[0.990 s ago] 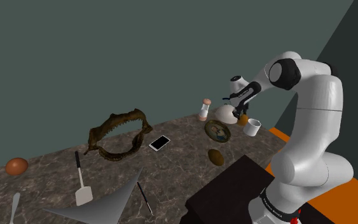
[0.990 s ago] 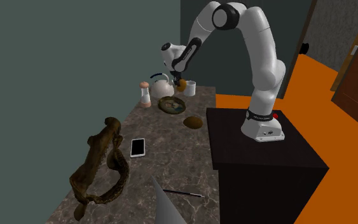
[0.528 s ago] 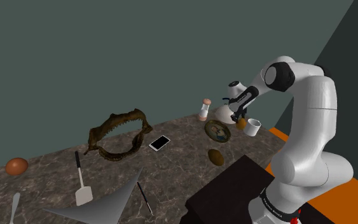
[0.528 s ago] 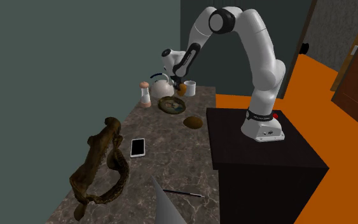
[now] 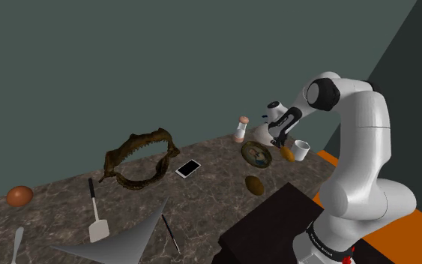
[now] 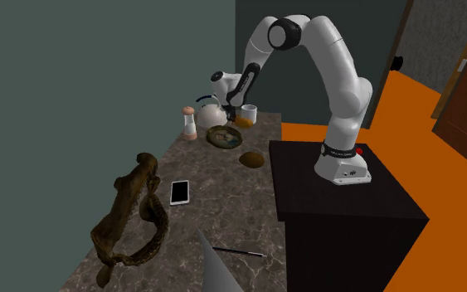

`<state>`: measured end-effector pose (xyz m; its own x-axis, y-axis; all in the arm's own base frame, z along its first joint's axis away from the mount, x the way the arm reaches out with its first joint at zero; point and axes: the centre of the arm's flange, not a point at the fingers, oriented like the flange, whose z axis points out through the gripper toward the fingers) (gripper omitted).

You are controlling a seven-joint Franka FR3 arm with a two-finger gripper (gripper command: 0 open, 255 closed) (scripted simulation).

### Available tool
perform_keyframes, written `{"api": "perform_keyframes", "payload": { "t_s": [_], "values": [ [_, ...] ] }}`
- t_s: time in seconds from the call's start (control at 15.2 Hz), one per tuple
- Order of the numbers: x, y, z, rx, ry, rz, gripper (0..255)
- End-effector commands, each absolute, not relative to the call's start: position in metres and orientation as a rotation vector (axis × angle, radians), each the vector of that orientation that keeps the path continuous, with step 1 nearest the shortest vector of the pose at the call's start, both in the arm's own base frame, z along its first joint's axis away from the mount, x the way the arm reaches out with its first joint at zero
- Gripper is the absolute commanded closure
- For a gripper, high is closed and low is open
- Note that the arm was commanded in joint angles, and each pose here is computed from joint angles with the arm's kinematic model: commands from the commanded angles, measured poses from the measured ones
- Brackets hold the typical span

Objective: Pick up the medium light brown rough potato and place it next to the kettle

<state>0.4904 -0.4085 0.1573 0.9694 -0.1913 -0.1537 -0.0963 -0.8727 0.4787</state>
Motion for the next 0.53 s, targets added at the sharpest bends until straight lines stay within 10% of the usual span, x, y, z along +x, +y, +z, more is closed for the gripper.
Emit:
{"api": "perform_keyframes", "payload": {
  "t_s": [0.0, 0.46],
  "values": [
    [0.4889, -0.408, 0.1414, 2.636, -0.205, -0.278, 255],
    [0.4889, -0.408, 0.134, 2.636, -0.205, -0.278, 255]
  ]
}}
